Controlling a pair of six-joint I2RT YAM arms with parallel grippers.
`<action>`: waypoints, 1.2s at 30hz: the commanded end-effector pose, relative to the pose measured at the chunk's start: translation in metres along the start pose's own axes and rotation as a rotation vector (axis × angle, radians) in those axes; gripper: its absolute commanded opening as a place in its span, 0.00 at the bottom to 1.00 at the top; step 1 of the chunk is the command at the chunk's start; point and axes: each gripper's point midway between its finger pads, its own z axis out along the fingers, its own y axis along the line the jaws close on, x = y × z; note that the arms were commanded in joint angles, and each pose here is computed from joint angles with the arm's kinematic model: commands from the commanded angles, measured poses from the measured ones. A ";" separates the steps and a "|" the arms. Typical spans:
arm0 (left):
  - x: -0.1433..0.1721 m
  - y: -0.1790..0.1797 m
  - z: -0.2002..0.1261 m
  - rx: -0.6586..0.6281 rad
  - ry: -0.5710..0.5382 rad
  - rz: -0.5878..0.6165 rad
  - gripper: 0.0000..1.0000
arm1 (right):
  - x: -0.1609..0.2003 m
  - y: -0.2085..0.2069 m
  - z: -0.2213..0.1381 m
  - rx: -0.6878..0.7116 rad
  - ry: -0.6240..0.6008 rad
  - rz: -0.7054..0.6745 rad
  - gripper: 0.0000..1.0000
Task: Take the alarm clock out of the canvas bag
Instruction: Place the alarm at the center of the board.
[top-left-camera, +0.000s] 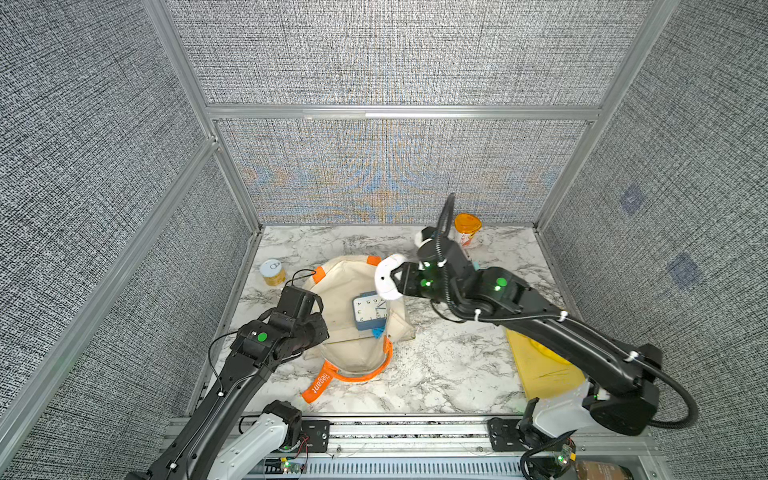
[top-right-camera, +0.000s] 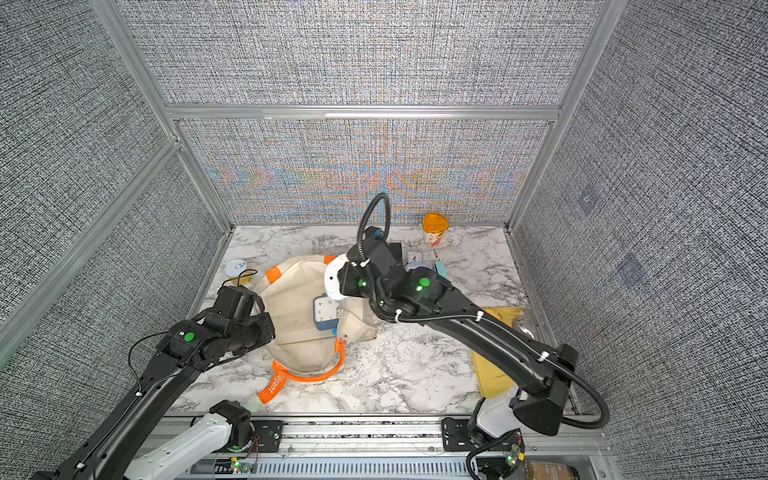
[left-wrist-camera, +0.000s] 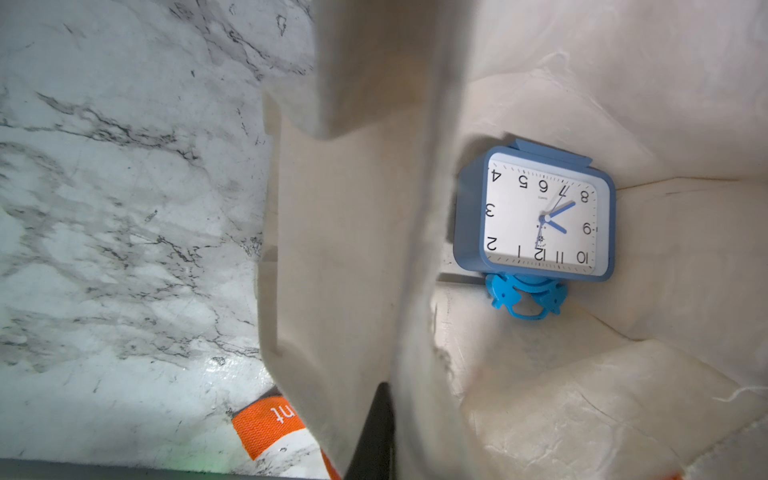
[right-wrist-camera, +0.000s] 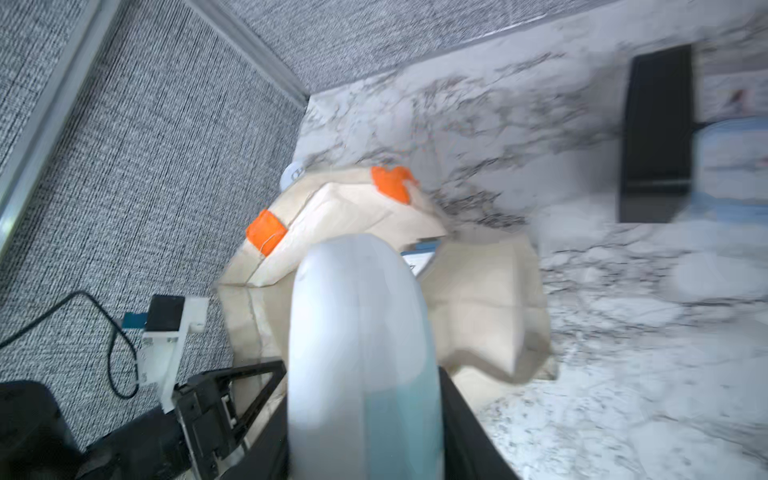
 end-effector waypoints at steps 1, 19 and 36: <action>-0.009 -0.008 0.000 0.026 -0.035 0.013 0.00 | 0.001 -0.054 -0.018 0.161 0.012 -0.041 0.43; -0.057 -0.045 -0.015 0.138 -0.233 0.204 0.00 | 0.024 -0.200 -0.016 0.227 0.239 0.715 0.43; -0.108 -0.086 -0.080 0.251 -0.591 0.490 0.81 | 0.009 -0.210 0.002 0.140 0.308 0.841 0.43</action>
